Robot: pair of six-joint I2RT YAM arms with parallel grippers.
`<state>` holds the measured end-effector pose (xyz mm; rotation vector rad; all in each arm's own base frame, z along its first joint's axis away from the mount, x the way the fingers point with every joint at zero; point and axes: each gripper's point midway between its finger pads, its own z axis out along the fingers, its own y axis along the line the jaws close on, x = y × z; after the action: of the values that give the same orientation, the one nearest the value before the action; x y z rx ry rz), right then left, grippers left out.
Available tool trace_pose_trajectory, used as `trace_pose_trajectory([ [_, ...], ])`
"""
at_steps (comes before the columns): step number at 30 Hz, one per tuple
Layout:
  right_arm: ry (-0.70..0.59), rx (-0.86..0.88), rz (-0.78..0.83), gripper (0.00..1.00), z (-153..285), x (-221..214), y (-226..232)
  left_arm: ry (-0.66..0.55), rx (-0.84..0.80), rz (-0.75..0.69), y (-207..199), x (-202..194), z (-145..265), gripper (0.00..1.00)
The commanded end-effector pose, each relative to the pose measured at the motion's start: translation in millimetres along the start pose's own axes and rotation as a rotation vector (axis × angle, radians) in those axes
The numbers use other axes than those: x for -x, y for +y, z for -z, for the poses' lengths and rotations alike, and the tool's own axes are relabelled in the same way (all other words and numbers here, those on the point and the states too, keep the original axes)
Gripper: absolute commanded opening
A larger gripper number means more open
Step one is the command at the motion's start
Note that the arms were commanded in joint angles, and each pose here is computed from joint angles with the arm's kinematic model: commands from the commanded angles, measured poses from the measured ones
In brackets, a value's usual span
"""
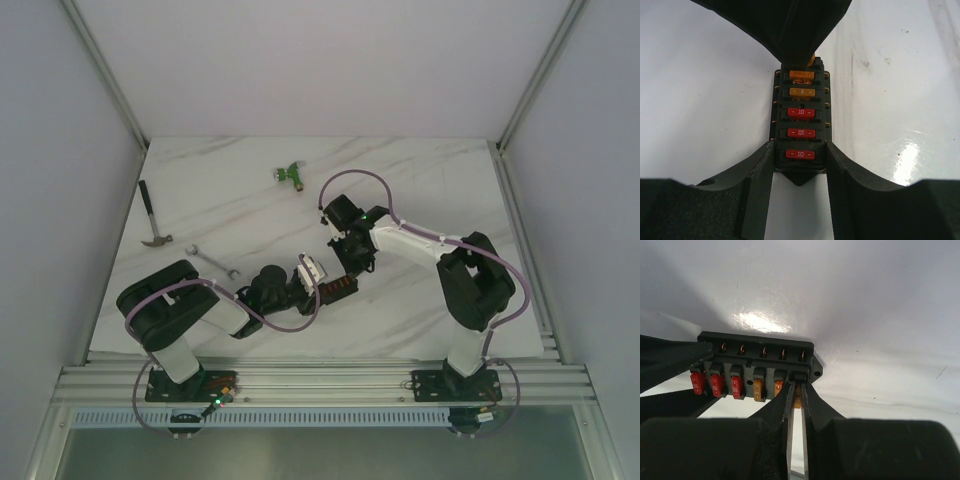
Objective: Snap on the fuse box
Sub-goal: Install the fuse at the fuse box base.
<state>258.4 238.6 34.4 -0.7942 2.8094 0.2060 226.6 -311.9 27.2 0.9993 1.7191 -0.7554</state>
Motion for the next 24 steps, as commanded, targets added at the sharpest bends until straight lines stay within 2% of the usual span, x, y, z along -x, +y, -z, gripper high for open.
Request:
trace_pose_trajectory([
  [1,0.321,-0.110,0.026,0.00,-73,-89,-21,0.098,-0.023,0.012,-5,-28,5,0.45],
  [8,0.129,-0.043,0.027,0.00,-31,-37,2,0.102,-0.001,0.012,-1,-28,6,0.46],
  [11,0.073,-0.025,0.014,0.14,-13,-24,7,0.104,0.001,0.015,-1,-29,5,0.47],
  [14,0.039,-0.024,0.001,0.23,-2,-18,9,0.102,0.005,0.016,0,-28,5,0.48],
  [24,-0.048,-0.014,-0.027,0.32,24,1,16,0.101,0.008,0.016,0,-27,5,0.48],
])
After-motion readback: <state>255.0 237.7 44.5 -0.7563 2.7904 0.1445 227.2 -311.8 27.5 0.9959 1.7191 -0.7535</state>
